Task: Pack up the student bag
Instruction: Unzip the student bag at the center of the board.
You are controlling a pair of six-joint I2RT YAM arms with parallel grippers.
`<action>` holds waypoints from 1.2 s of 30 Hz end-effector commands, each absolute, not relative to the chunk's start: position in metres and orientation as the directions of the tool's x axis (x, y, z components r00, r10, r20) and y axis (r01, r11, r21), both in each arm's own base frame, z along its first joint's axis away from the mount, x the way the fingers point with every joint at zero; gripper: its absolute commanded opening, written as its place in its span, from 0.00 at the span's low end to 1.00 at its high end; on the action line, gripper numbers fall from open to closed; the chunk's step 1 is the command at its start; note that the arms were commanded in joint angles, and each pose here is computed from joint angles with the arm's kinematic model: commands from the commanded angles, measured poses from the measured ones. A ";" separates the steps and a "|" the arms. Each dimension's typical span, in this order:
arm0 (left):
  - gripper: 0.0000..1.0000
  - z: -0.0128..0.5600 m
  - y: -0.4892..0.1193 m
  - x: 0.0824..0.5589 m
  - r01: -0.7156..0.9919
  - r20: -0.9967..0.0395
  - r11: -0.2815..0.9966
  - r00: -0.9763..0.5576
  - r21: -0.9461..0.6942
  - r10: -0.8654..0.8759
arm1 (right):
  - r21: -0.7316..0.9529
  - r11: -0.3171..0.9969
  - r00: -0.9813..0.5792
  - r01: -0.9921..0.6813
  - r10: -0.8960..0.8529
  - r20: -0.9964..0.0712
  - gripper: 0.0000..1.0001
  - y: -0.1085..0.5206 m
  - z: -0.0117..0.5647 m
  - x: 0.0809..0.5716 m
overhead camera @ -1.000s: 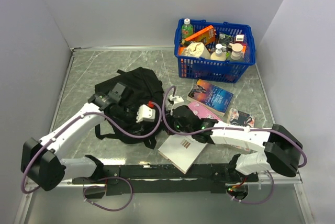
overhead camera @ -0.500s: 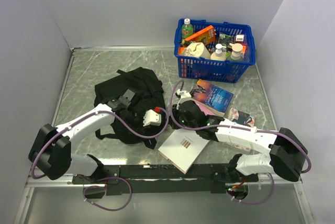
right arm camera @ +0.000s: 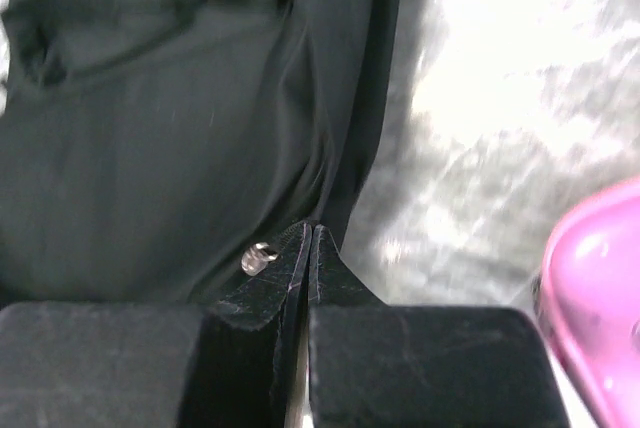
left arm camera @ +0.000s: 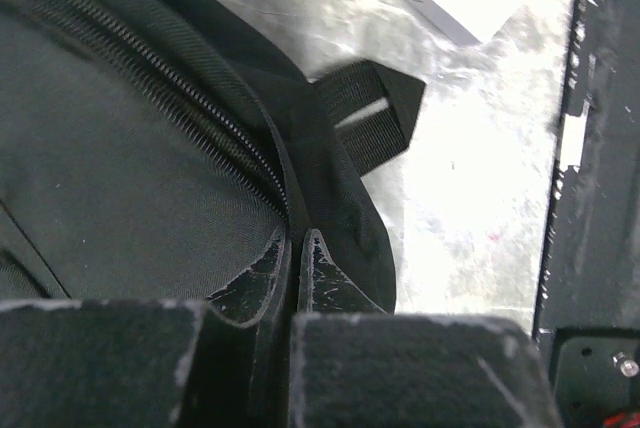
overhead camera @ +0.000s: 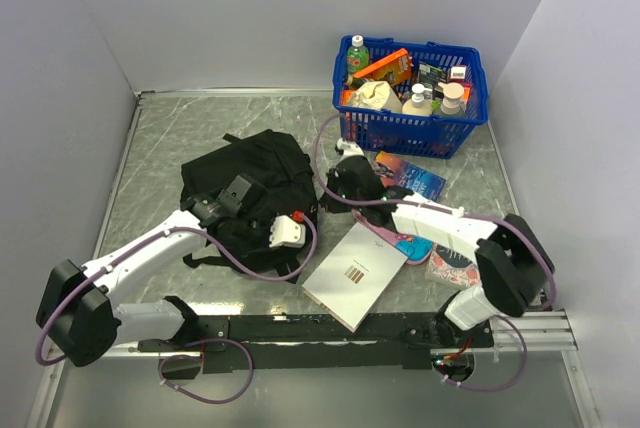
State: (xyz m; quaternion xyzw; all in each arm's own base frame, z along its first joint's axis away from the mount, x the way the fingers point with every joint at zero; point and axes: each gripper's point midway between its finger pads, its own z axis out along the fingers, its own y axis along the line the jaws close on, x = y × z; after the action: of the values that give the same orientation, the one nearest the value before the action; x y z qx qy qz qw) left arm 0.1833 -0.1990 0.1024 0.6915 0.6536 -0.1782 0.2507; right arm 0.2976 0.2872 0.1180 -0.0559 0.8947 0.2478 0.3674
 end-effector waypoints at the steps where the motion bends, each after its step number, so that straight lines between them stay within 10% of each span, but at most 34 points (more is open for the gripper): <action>1: 0.01 0.103 -0.185 0.147 0.991 -0.538 -0.121 0.131 0.054 0.833 | 0.329 0.920 -0.647 -0.212 0.120 -0.753 0.00 0.275 0.141 0.346; 26: 0.03 0.124 -0.208 0.136 0.980 -0.560 -0.189 0.194 0.066 0.806 | 0.325 0.944 -0.696 -0.056 0.196 -0.691 0.00 0.310 0.115 0.419; 29: 0.23 0.121 -0.209 0.146 0.987 -0.552 -0.139 0.163 0.086 0.818 | 0.345 0.936 -0.706 -0.069 0.199 -0.680 0.02 0.313 0.116 0.413; 32: 0.49 0.122 -0.212 0.162 0.993 -0.558 -0.028 0.087 0.113 0.825 | 0.384 0.919 -0.702 -0.091 0.214 -0.679 0.35 0.311 0.124 0.401; 36: 0.50 0.131 -0.210 0.176 0.995 -0.617 0.098 -0.074 0.006 0.784 | 0.440 0.892 -0.701 -0.101 0.250 -0.668 0.69 0.301 0.133 0.383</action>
State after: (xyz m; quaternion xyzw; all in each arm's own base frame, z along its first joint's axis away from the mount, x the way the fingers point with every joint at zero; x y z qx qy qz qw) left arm 0.1609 -0.2052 0.1161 0.7011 0.6511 -0.1740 0.2330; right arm 0.3840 0.3105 0.0929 0.0179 0.9197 0.1869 0.3448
